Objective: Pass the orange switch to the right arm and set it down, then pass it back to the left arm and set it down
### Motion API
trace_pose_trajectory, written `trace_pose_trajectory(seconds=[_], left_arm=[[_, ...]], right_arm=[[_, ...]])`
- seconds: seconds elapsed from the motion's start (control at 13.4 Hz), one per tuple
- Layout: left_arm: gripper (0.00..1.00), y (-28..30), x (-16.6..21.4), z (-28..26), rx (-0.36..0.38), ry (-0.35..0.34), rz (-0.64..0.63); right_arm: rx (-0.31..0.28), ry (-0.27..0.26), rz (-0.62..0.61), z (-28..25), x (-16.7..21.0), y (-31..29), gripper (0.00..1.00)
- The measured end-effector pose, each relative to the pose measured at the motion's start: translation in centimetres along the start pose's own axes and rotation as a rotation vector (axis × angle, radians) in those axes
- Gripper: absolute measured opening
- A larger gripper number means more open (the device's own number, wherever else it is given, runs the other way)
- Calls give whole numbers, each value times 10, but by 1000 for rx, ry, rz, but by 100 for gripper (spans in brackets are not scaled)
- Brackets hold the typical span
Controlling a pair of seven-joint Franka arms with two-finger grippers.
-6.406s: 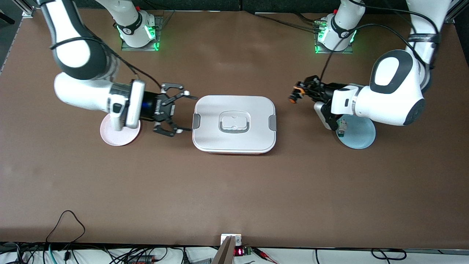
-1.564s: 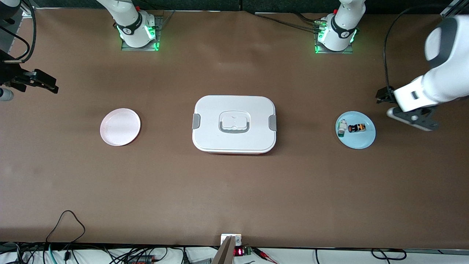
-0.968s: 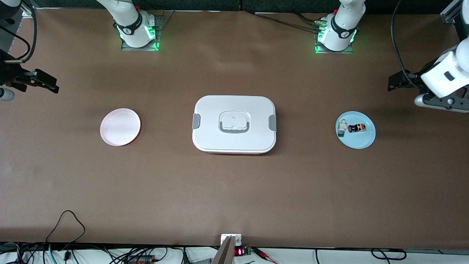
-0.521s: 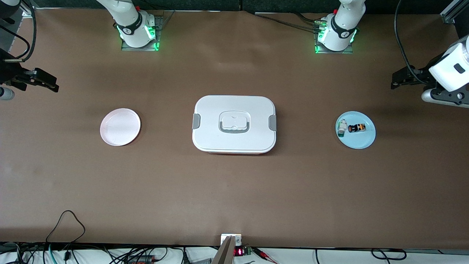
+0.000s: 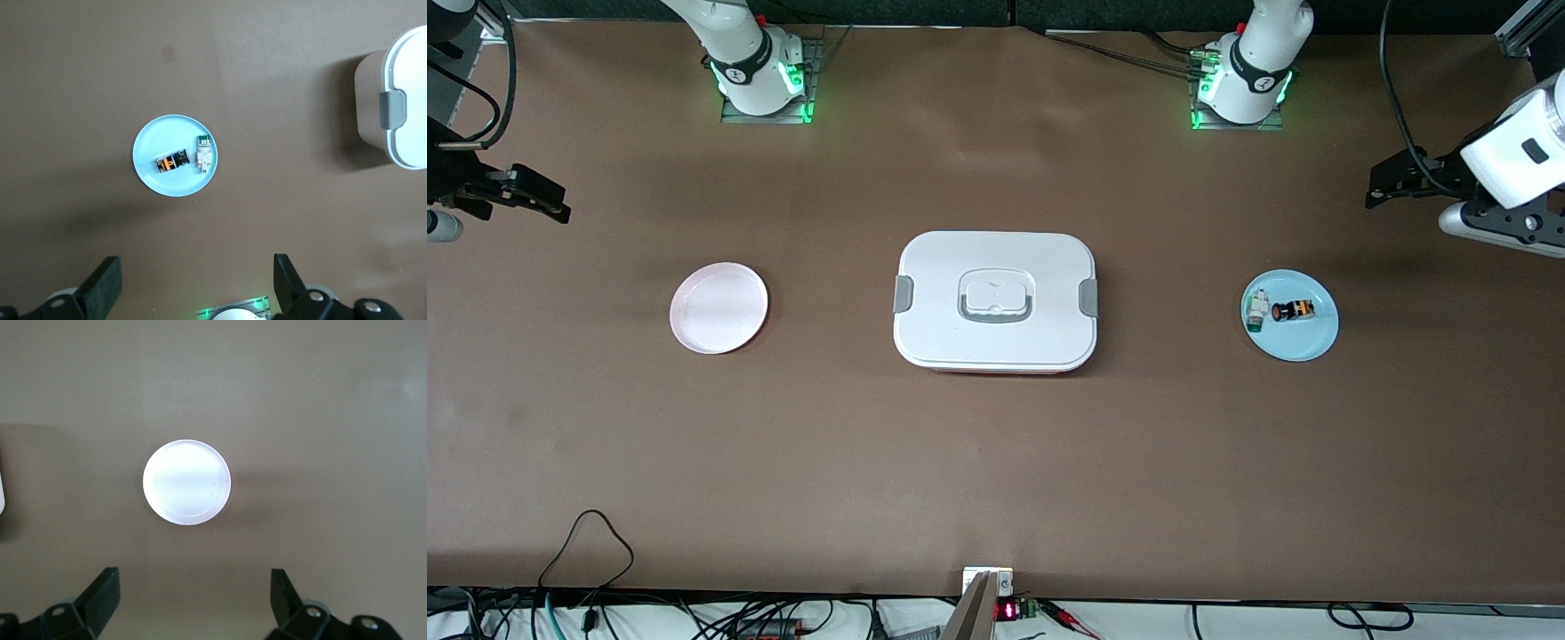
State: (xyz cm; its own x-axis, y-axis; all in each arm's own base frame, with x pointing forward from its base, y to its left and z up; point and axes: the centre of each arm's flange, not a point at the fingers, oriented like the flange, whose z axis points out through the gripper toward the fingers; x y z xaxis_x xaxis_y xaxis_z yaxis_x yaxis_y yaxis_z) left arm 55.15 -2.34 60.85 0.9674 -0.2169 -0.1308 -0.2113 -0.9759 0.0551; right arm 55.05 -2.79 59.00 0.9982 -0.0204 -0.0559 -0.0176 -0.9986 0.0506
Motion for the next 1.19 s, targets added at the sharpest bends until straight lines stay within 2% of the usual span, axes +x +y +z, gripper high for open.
trace_pose_trajectory(seconds=[0.52, 1.19], left_arm=[[100, 30, 4, -2, 12, 10, 58], [100, 11, -8, -18, 13, 44, -26]], right_arm=[[0, -2, -2, 0, 0, -1, 100], [0, -2, -2, 0, 0, -1, 100]])
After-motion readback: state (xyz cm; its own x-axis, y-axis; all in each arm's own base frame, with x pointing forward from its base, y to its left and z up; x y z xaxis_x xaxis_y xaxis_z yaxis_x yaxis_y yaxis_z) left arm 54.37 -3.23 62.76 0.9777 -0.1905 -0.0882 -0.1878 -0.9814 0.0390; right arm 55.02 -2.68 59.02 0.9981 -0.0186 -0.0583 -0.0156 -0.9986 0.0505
